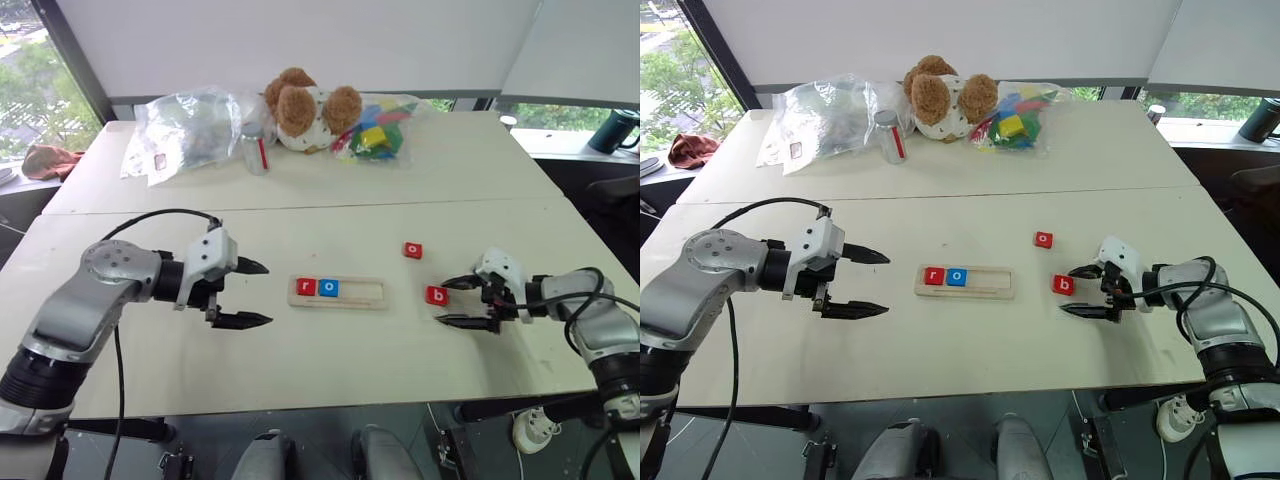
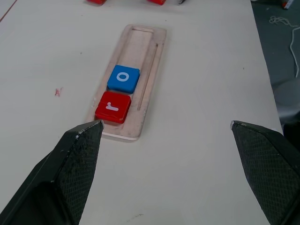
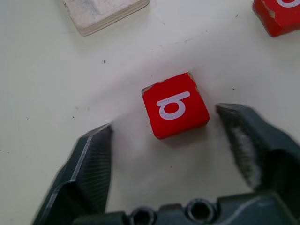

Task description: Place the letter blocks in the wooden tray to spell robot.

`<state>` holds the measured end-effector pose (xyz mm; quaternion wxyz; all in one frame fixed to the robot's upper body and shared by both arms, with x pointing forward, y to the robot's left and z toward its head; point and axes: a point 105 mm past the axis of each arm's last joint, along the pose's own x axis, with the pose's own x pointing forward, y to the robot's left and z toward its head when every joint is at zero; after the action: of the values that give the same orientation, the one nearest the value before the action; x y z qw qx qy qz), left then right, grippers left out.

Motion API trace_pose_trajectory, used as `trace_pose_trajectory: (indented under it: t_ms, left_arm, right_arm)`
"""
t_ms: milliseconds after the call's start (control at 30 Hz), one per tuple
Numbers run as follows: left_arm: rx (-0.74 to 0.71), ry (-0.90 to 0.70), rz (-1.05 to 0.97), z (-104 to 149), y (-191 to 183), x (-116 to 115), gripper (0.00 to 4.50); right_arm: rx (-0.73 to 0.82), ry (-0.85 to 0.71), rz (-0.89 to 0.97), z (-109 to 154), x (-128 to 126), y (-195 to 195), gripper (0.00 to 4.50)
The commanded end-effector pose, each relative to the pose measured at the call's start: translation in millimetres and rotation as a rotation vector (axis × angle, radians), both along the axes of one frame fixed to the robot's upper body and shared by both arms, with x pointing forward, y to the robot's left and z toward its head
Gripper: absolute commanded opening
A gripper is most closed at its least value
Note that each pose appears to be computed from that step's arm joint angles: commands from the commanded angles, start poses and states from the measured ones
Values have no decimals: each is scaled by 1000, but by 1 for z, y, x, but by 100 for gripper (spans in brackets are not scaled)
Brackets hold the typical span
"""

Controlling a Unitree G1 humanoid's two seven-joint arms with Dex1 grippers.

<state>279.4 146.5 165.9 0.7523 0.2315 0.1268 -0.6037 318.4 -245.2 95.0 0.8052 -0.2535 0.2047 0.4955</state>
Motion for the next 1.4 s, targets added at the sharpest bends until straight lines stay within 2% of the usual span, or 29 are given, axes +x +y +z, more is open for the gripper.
trace_pose_trajectory:
  t_ms: [33,67,100,200,300,433,600,767,1400]
  left_arm:
    - [10,-37,23,6,7,2,450]
    - [12,-38,30,5,9,3,450]
    - [14,-38,37,5,10,4,450]
    - [21,-38,56,4,15,6,450]
    - [31,-35,74,3,22,6,450]
    - [42,-38,82,0,24,7,450]
    - [44,-43,80,-4,20,6,450]
    - [32,-49,93,-6,18,6,450]
    - [7,-48,130,-14,16,4,450]
  right_arm:
    - [5,-30,18,6,5,2,168]
    - [11,-33,16,7,7,4,119]
    - [20,-36,15,10,9,6,111]
    - [67,-44,23,22,14,18,111]
    - [89,-19,106,43,15,51,111]
    - [60,20,223,56,14,94,111]
    - [-27,41,284,50,20,121,111]
    - [-109,88,295,41,25,127,111]
    - [-136,100,274,36,41,156,111]
